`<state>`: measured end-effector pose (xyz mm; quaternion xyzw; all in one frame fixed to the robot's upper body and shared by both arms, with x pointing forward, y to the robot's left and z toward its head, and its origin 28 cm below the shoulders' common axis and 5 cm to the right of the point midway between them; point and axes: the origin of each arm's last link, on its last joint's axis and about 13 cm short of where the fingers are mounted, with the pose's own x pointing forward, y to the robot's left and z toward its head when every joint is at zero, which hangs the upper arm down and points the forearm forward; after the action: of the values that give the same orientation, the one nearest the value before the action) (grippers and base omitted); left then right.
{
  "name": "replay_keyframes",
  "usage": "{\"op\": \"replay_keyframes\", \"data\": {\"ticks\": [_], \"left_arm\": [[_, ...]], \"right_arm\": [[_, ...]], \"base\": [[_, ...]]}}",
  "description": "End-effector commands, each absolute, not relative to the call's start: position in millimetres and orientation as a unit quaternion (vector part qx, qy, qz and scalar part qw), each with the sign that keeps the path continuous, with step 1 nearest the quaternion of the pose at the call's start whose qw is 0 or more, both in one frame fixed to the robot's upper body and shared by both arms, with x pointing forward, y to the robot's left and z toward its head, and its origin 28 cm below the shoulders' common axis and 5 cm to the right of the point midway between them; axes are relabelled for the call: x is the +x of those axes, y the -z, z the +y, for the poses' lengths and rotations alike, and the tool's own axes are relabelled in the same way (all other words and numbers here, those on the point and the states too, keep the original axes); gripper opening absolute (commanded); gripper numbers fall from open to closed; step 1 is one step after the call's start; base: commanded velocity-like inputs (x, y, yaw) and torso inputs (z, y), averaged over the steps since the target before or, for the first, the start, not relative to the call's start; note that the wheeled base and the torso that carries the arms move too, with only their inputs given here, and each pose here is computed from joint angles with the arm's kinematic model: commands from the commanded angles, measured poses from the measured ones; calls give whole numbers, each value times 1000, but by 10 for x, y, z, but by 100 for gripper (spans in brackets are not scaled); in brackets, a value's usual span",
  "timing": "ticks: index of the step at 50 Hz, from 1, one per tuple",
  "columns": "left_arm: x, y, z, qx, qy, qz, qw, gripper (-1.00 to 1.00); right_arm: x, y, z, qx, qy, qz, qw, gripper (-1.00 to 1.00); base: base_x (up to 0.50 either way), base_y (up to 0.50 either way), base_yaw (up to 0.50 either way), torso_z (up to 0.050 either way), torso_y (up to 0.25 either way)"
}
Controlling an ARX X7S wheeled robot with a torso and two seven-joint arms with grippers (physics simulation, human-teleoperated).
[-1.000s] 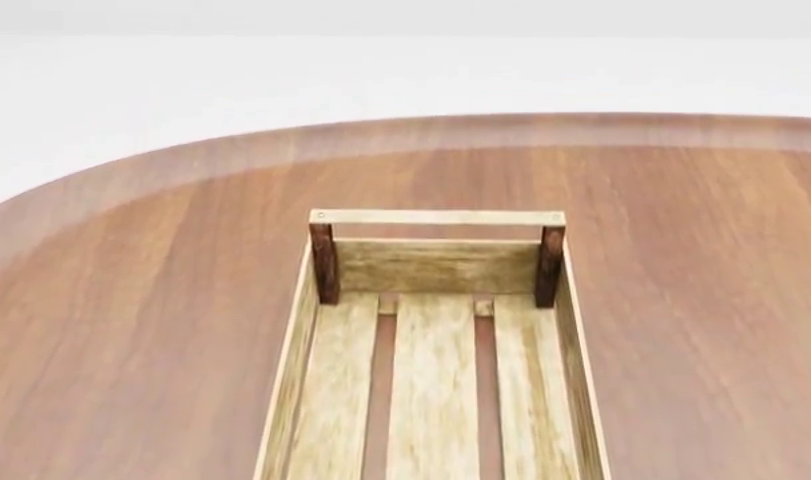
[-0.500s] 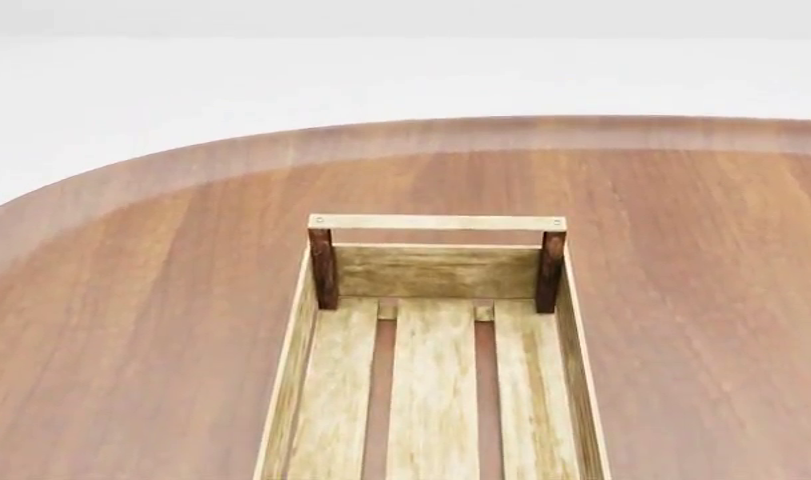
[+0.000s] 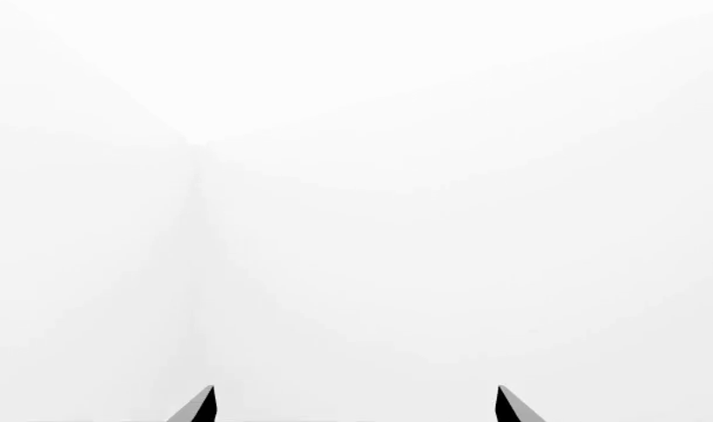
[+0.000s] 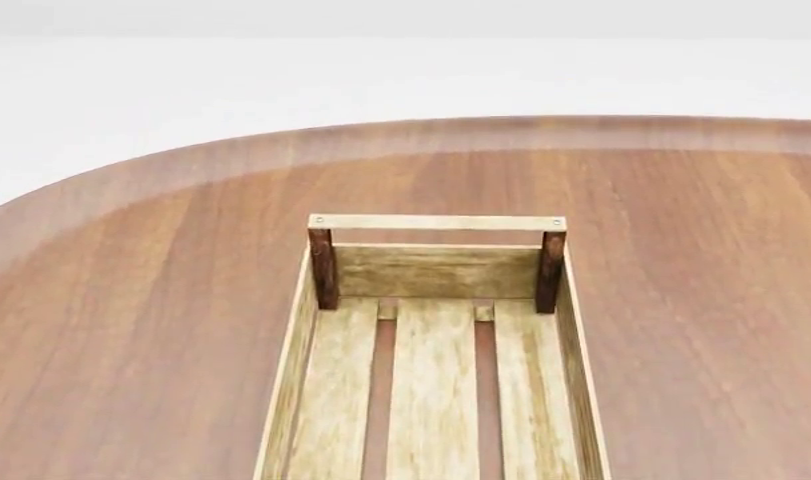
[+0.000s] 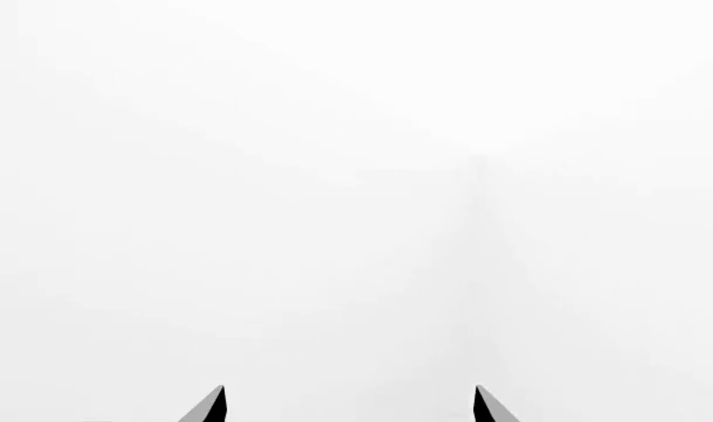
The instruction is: Pick up the cream cheese and put it in the tray.
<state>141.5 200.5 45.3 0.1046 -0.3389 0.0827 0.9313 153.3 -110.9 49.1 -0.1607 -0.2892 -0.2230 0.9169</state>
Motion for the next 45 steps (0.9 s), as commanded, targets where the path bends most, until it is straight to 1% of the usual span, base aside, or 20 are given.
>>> {"op": "replay_keyframes", "data": {"ticks": [1,6,12,13,16,18,25,26,31,39,45], "left_arm": [[1419,-461,2031,102,-88,-338,932,100],[1433,-457,2033,101,-90,-336,932,100],[1446,-448,2027,102,-89,-333,933,100],[1445,-451,2028,102,-90,-333,933,100],[1445,-454,2029,102,-90,-333,933,100],[1451,-450,2029,102,-90,-332,933,100],[1456,-448,2034,102,-91,-330,934,100],[1457,-450,2038,101,-92,-330,934,100],[1465,-441,2030,102,-91,-328,935,100],[1469,-438,2032,102,-91,-326,935,100],[1462,-440,2034,103,-91,-327,935,100]], "right_arm": [[1510,-550,-1360,-159,312,-272,896,100],[1461,-572,-1497,-162,356,-263,882,100],[1422,-564,-1675,-132,418,-242,866,100],[1406,-557,-1721,-127,439,-236,858,100],[1383,-553,-1785,-120,454,-228,853,100],[1361,-546,-1838,-122,474,-224,843,100],[1316,-515,-1992,-96,524,-192,825,100],[1297,-511,-2038,-87,541,-177,818,100],[1227,-497,-2153,-53,564,-160,808,100],[1127,-415,-2306,-29,596,-128,792,100],[1111,-368,-2358,-15,602,-120,789,100]], "base": [[0,0,0,0,0],[0,0,0,0,0],[0,0,0,0,0],[0,0,0,0,0],[0,0,0,0,0],[0,0,0,0,0],[0,0,0,0,0],[0,0,0,0,0],[0,0,0,0,0],[0,0,0,0,0],[0,0,0,0,0]]}}
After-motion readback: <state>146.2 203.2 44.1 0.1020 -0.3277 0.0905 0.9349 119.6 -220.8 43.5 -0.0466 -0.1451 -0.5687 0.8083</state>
